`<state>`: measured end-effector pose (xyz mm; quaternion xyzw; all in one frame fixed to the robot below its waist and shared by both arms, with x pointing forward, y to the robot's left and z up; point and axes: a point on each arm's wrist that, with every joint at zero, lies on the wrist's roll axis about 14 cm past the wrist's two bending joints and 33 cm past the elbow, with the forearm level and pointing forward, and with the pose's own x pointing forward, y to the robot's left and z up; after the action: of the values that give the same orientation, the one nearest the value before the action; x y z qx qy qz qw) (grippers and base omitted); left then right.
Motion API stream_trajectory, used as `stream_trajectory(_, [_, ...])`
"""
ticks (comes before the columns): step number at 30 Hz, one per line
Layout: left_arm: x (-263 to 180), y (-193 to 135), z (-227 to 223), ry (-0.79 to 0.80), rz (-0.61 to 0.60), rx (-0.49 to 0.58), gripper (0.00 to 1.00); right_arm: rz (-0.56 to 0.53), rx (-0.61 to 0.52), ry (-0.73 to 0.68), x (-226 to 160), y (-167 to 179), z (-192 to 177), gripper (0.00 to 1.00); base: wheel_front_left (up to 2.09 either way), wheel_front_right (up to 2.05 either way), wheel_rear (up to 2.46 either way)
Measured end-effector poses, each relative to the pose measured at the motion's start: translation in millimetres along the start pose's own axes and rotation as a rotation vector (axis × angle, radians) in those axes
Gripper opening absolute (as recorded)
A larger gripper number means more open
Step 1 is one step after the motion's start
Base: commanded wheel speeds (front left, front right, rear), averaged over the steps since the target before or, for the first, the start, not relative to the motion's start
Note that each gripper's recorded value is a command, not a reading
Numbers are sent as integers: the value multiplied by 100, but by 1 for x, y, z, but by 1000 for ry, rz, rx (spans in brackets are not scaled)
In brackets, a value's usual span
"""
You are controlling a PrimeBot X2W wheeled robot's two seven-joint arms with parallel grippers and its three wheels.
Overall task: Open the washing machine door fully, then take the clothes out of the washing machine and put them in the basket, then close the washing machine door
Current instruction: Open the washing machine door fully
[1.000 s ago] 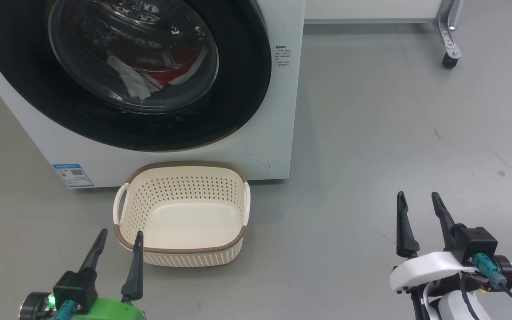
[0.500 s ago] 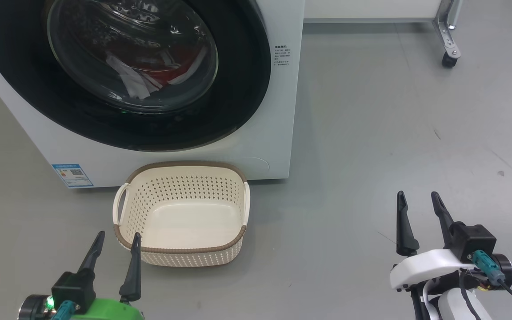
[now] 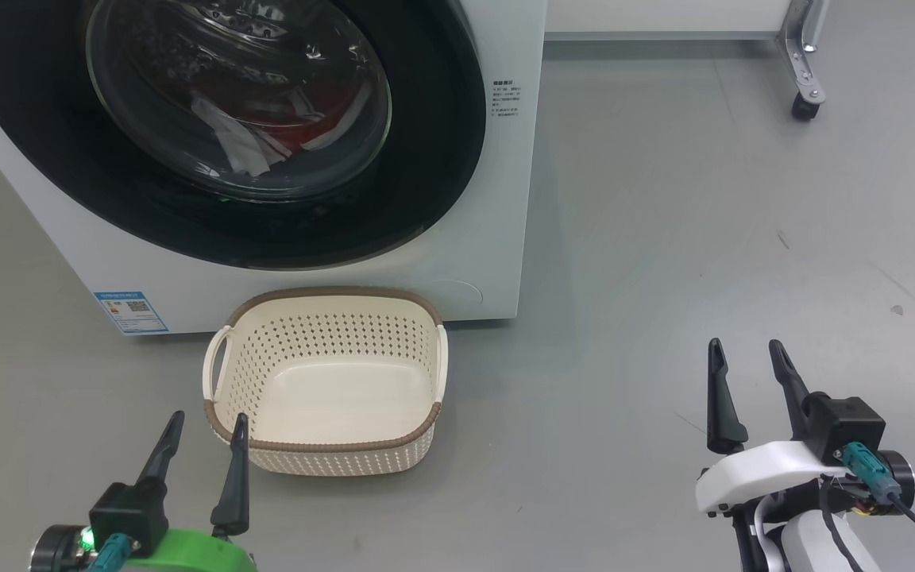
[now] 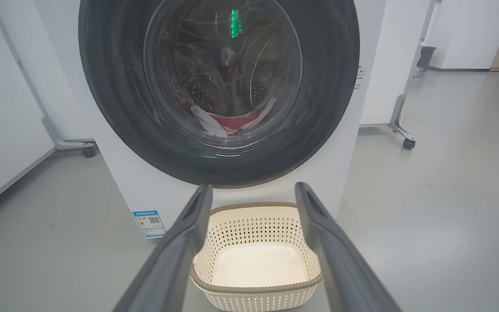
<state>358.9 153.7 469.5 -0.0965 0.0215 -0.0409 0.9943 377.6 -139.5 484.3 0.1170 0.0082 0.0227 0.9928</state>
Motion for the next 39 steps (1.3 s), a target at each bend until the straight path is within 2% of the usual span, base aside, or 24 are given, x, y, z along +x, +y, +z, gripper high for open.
stream_trajectory(8, [1, 2, 1, -3, 6, -1, 100, 5, 0, 9, 0, 2, -3, 100, 0, 0, 0])
stream_trajectory(9, [1, 2, 1, -3, 6, -1, 100, 6, -1, 11, 0, 2, -4, 54, 0, 0, 0])
stream_trajectory(10, [1, 2, 1, -4, 7, -1, 100, 8, -1, 13, 0, 3, -4, 54, 0, 0, 0])
stream_trajectory(11, [1, 2, 1, -4, 8, -1, 100, 12, -1, 15, 0, 4, -5, 0, 0, 0, 0])
stream_trajectory(18, [1, 4, 1, -2, 15, -2, 100, 28, 33, 19, 3, 7, -6, 0, 0, 0, 0])
stream_trajectory(23, [2, 5, 0, -1, 15, -2, 100, -6, 186, 17, 6, -1, -5, 0, 0, 0, 0])
stream_trajectory(28, [5, 1, -2, 8, 3, -3, 100, -103, 495, -11, 13, -25, -1, 0, 0, 0, 0])
stream_trajectory(31, [9, 1, 0, 2, 1, -3, 100, -113, 656, -6, 21, -27, -2, 0, 0, 0, 0])
stream_trajectory(39, [13, 11, -2, 8, 26, -2, 100, -38, 932, 48, 59, -5, 5, 0, 0, 0, 0])
